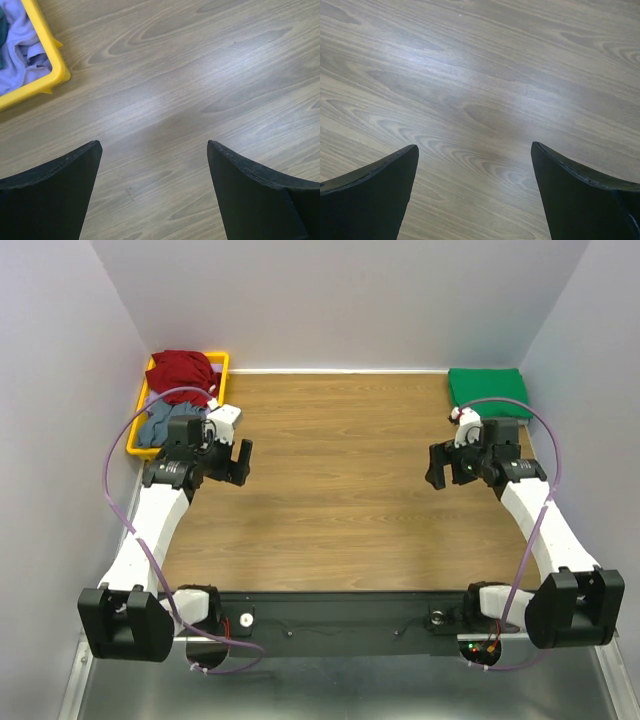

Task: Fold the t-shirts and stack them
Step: Grab the tshirt from the pile

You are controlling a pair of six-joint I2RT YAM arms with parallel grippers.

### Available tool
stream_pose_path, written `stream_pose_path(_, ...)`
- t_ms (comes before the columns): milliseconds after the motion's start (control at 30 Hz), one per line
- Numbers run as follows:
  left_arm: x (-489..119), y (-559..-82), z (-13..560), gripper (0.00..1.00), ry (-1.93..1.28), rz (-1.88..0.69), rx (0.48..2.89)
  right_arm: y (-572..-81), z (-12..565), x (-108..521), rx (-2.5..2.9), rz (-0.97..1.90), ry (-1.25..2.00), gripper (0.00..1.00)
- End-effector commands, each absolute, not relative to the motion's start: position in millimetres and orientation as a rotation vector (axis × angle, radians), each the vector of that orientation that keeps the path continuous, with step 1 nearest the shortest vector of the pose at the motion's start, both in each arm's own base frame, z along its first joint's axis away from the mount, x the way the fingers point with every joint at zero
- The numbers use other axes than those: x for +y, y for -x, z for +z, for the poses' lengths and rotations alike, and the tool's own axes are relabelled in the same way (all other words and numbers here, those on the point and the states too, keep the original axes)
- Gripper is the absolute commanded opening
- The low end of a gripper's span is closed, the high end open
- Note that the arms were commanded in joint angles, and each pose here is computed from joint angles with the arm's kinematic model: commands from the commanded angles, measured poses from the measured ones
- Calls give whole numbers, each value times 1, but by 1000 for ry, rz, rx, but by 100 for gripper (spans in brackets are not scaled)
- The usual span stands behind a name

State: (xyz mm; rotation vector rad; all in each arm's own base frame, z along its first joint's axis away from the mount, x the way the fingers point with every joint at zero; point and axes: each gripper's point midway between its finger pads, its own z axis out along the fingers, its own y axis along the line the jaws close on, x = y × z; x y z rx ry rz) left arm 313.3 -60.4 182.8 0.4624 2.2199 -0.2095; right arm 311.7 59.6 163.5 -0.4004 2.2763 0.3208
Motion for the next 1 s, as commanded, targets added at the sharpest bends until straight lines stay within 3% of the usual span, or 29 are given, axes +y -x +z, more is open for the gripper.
stream_pose_path(0,-51,-335,217,99,-406,-127,2150,-316,162,57,2294,317,380,100)
stream_pose_path(233,-11,-436,291,98,-262,48,2052,-331,148,44,2369,248,279,100)
stream_pose_path(600,88,-594,339,99,-64,213,1904,-330,146,61,2372,371,306,100)
stream_pose_path(967,137,-669,241,99,-50,417,1879,-335,124,58,2446,364,288,100)
